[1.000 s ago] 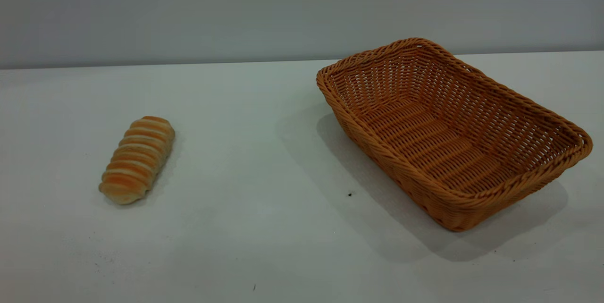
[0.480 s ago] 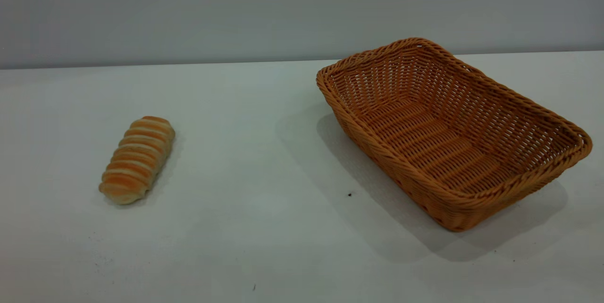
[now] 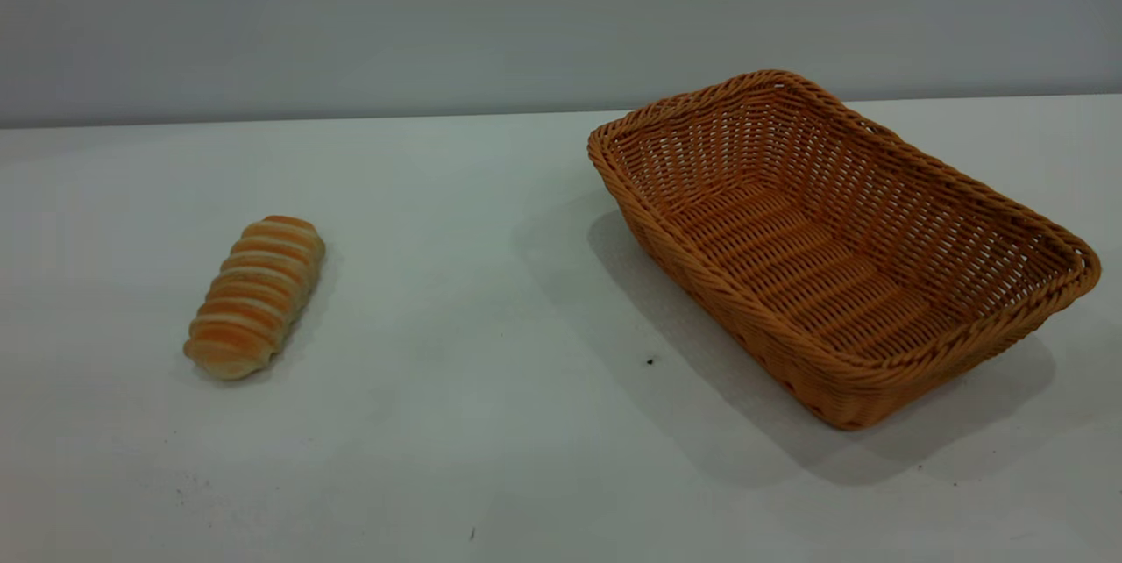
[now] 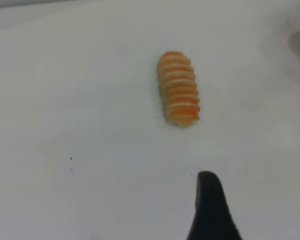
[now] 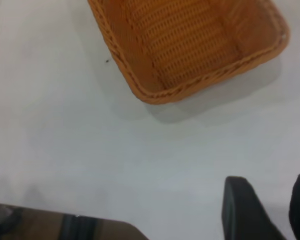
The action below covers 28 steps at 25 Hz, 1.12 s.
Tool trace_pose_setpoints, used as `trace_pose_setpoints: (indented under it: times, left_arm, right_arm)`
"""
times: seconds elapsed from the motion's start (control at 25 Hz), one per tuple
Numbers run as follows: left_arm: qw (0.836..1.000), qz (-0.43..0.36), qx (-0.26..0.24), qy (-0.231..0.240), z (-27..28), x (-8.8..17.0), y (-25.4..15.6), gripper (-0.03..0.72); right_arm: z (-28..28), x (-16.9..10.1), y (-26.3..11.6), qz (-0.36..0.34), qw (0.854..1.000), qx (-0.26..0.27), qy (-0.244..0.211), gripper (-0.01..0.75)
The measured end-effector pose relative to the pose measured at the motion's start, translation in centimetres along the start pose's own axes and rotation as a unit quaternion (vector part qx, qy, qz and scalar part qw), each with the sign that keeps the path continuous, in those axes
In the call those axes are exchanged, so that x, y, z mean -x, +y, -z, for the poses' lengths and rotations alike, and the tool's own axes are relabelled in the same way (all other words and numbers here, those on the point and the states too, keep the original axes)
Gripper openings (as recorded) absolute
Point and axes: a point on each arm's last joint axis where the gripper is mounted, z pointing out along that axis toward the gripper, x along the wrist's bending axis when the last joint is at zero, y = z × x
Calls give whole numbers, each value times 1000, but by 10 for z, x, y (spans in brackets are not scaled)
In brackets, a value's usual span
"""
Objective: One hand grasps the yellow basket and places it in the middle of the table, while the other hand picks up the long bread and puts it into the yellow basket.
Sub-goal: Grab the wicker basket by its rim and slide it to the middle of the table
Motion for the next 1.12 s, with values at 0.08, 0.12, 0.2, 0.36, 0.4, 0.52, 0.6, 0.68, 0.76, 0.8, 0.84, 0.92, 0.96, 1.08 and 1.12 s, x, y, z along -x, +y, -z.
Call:
trace_pose_setpoints:
  times: [0.08, 0.12, 0.2, 0.36, 0.4, 0.52, 0.6, 0.68, 0.76, 0.8, 0.84, 0.92, 0.96, 1.08, 1.12]
  left_arm:
    - [1000, 2, -10, 0, -6, -1, 6, 536]
    - [1000, 4, -13, 0, -9, -1, 8, 536]
    - [1000, 12, -13, 0, -11, -1, 11, 536]
    - [1000, 27, -12, 0, -11, -1, 11, 536]
    - [1000, 28, -12, 0, -11, -1, 11, 536]
    - [999, 30, -12, 0, -11, -1, 11, 536]
    - [999, 30, -12, 0, -11, -1, 11, 536]
    - [999, 30, -12, 0, -11, -1, 11, 536]
    - [999, 30, -12, 0, -11, -1, 11, 536]
    - [999, 30, -12, 0, -11, -1, 11, 536]
    - [999, 33, -12, 0, -11, -1, 11, 536]
    - [999, 33, -12, 0, -11, -1, 11, 536]
    - [999, 33, -12, 0, -11, -1, 11, 536]
    - [999, 33, -12, 0, -11, -1, 11, 536]
    - [999, 33, -12, 0, -11, -1, 11, 536]
  right_arm:
    - [-17, 3, 11, -25, 1000, -6, 4, 322]
    - [-26, 5, 16, -42, 999, -9, 8, 348]
    - [-42, 6, 24, -84, 996, -12, 22, 393]
    - [-77, 12, 34, -182, 982, -29, 39, 439]
    - [-88, 15, 35, -201, 978, -37, 38, 441]
    - [-120, 25, 32, -233, 970, -70, 26, 442]
    - [-141, 31, 28, -256, 962, -93, 19, 443]
    - [-160, 37, 22, -271, 956, -111, 13, 444]
    - [-179, 42, 15, -296, 946, -132, 10, 444]
    - [-186, 44, 12, -304, 943, -139, 9, 444]
    - [-194, 46, 8, -315, 938, -146, 8, 444]
    - [-207, 49, 2, -337, 929, -154, 9, 444]
    - [-213, 50, -1, -340, 927, -157, 10, 444]
    - [-226, 53, -4, -356, 921, -154, 19, 444]
    - [-229, 53, -5, -362, 919, -151, 24, 444]
